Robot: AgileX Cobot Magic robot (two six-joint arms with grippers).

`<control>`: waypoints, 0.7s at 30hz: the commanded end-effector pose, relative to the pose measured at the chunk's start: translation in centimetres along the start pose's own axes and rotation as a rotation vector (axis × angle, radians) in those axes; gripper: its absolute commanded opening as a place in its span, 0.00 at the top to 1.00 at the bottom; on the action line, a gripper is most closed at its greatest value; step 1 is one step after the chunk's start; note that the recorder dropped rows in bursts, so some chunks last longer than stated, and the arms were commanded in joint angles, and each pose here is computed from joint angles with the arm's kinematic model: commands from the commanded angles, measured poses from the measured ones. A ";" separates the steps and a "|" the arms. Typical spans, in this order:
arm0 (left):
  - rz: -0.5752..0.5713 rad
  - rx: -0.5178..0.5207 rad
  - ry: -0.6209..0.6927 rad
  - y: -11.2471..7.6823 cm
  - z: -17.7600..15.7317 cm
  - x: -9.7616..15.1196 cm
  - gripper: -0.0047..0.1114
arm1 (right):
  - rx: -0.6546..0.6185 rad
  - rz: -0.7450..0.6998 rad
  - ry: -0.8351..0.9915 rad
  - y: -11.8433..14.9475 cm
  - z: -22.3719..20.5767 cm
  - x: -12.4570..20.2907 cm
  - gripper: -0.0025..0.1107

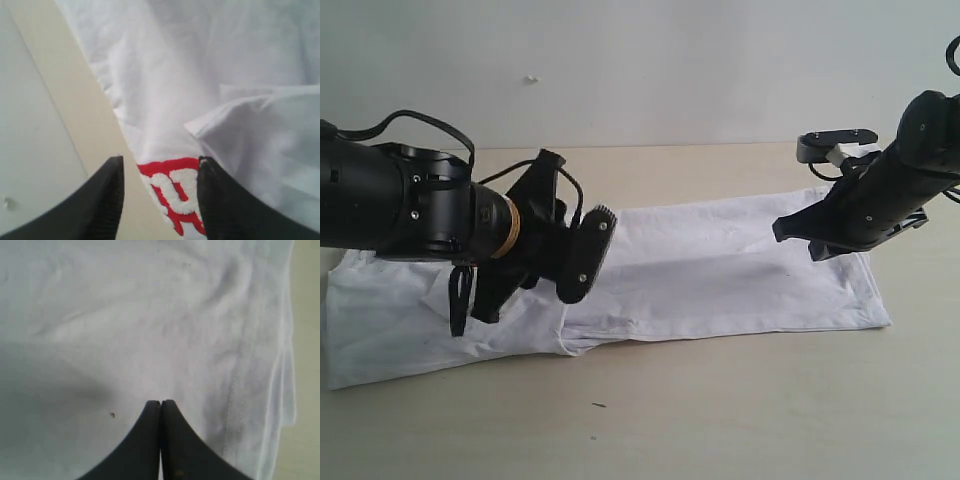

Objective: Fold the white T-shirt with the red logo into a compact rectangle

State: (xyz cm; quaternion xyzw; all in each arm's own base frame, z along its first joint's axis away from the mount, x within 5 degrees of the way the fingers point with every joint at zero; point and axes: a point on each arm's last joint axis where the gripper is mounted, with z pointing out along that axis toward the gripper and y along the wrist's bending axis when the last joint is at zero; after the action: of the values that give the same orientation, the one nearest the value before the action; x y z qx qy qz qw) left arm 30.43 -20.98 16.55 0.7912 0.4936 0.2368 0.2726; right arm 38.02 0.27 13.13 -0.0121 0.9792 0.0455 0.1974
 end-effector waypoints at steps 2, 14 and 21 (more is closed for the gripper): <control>-0.423 -0.001 0.115 0.5 -0.1 1.4 0.65 | 0.005 -0.002 -0.024 -0.2 -0.4 -0.3 0.98; -1.124 0.232 0.113 -0.2 -1.9 5.9 0.93 | -0.001 0.007 -0.016 -0.2 -0.4 -0.2 0.98; -1.205 0.349 0.209 -2.0 0.1 7.4 0.45 | -0.006 0.014 -0.009 -0.1 -0.4 -0.2 0.98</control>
State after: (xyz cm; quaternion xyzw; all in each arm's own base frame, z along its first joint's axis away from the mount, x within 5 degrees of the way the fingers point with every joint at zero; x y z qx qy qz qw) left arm 32.03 -12.93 16.33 0.3849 0.9041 0.0471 0.1795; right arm 37.99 0.32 13.12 -0.0074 0.9794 0.0496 0.1957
